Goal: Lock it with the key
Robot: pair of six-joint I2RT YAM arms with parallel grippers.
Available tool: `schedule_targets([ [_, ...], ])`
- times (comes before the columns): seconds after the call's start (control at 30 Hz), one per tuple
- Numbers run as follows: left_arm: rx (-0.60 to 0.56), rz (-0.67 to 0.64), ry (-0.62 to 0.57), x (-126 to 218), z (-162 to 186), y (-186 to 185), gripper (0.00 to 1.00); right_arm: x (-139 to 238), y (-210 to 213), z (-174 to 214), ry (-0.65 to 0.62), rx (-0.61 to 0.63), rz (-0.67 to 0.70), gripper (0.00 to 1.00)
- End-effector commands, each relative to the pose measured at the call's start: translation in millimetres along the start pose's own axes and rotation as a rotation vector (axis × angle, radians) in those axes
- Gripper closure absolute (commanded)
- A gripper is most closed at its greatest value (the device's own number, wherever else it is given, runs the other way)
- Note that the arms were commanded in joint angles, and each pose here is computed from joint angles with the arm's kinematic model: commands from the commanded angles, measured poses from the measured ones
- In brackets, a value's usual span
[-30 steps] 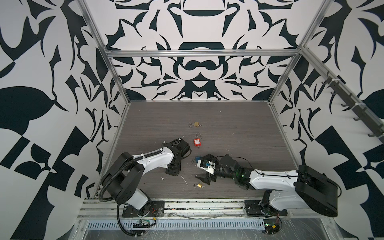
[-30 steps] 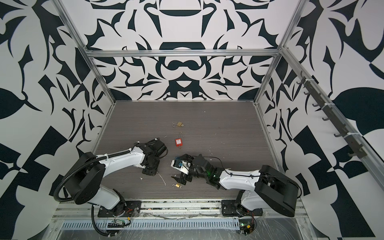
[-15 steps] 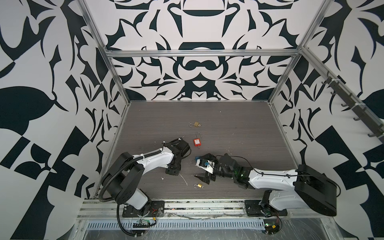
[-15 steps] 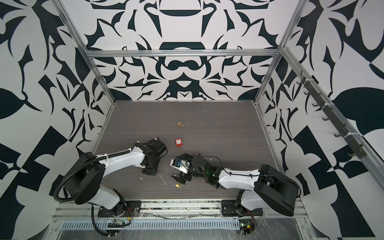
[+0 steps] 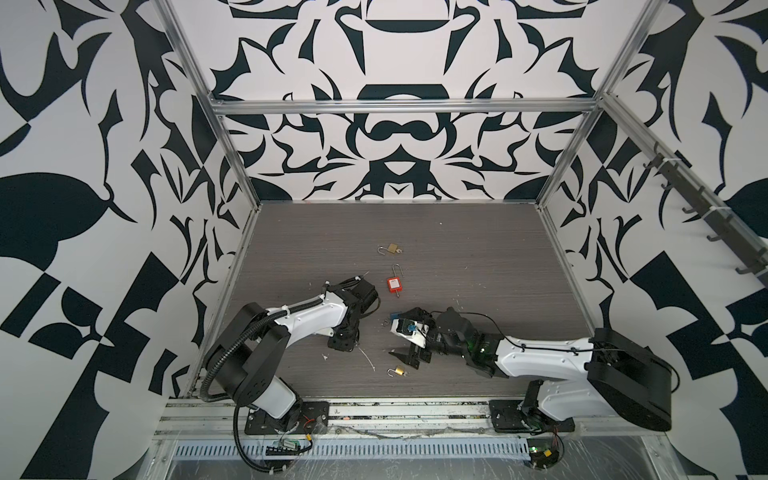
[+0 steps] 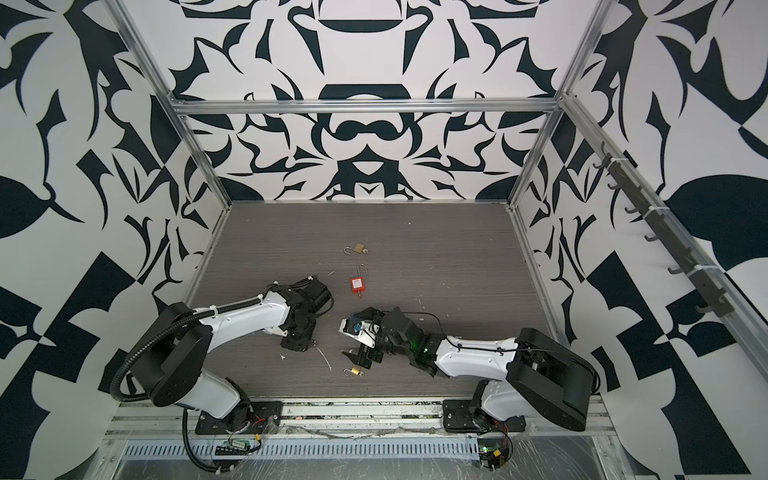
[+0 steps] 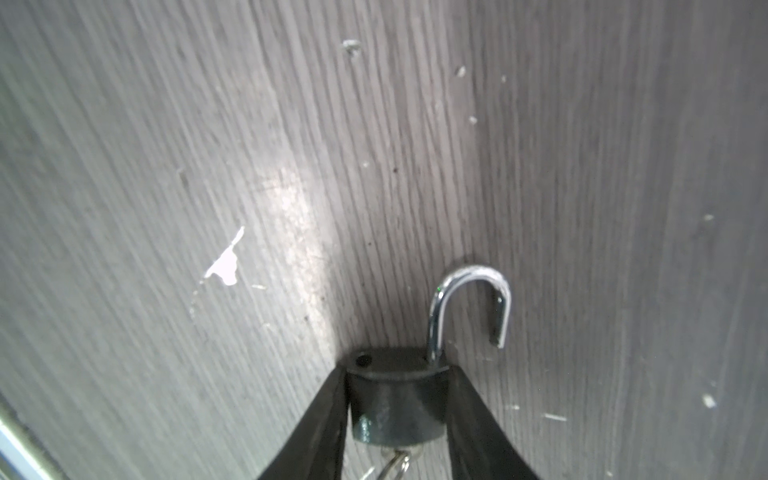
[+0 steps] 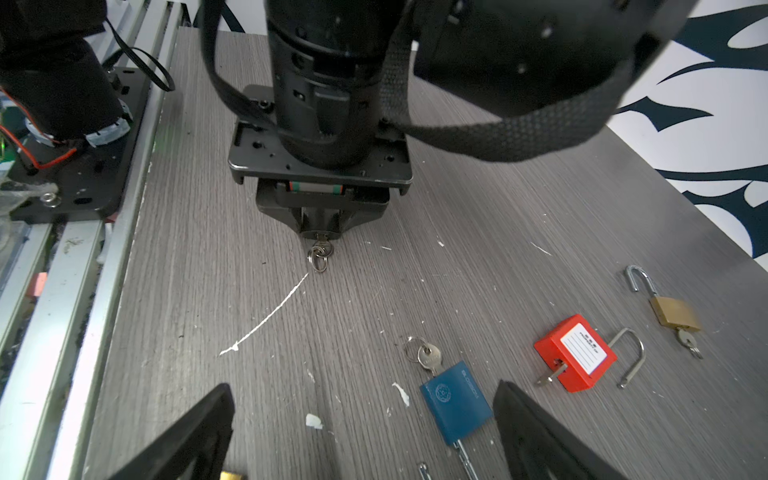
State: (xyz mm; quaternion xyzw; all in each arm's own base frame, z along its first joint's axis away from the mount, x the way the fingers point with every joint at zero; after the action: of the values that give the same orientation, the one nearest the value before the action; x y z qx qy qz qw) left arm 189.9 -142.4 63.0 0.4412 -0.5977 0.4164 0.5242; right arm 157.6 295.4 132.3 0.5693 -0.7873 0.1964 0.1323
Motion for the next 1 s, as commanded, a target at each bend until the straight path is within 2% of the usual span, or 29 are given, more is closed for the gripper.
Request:
schedule_targets([
  [0.0, -0.030, -0.092, -0.025, -12, -3, 11, 0.60, -1, -5, -20, -0.049, 0.022, 0.023, 0.01],
  [0.23, -0.070, -0.085, -0.003, -13, 2, 4, 0.71, 0, -9, -22, -0.045, 0.026, 0.049, 0.01],
  [0.37, -0.117, -0.059, -0.009, -7, 1, -1, 0.86, 5, -18, -29, -0.066, 0.026, 0.120, 0.00],
  [0.43, -0.191, -0.017, -0.020, 0, 0, -11, 0.95, 12, -30, -39, -0.092, -0.007, 0.214, 0.00],
  [0.47, -0.247, 0.015, -0.023, 5, -1, -19, 0.98, 17, -38, -45, -0.108, -0.034, 0.272, 0.00],
  [0.53, -0.378, 0.101, -0.027, 15, 0, -39, 1.00, 32, -53, -60, -0.151, -0.096, 0.383, 0.00],
  [0.63, -0.634, 0.282, -0.043, 41, 2, -79, 1.00, 59, -75, -80, -0.214, -0.189, 0.537, 0.00],
  [0.7, -0.813, 0.404, -0.096, 66, 2, -103, 1.00, 77, -87, -88, -0.243, -0.260, 0.607, 0.00],
  [0.83, -1.155, 0.610, -0.233, 122, 5, -139, 1.00, 110, -116, -88, -0.257, -0.468, 0.694, 0.00],
  [0.97, -1.489, 0.806, -0.332, 162, 19, -151, 1.00, 134, -146, -72, -0.197, -0.703, 0.730, 0.00],
])
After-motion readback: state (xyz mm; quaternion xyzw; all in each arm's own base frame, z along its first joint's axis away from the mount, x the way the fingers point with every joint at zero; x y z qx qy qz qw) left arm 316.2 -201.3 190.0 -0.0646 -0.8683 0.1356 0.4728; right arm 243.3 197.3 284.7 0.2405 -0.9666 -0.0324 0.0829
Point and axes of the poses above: each gripper's point midway between its finger pads, its own x axis back along the fingers, its own y axis along the line the jaws close on, z = x × y, the point moved 5 cm from there along x, back along the fingers, and after that the axes turned 2 degrees about -x, right-handed, at the moved point
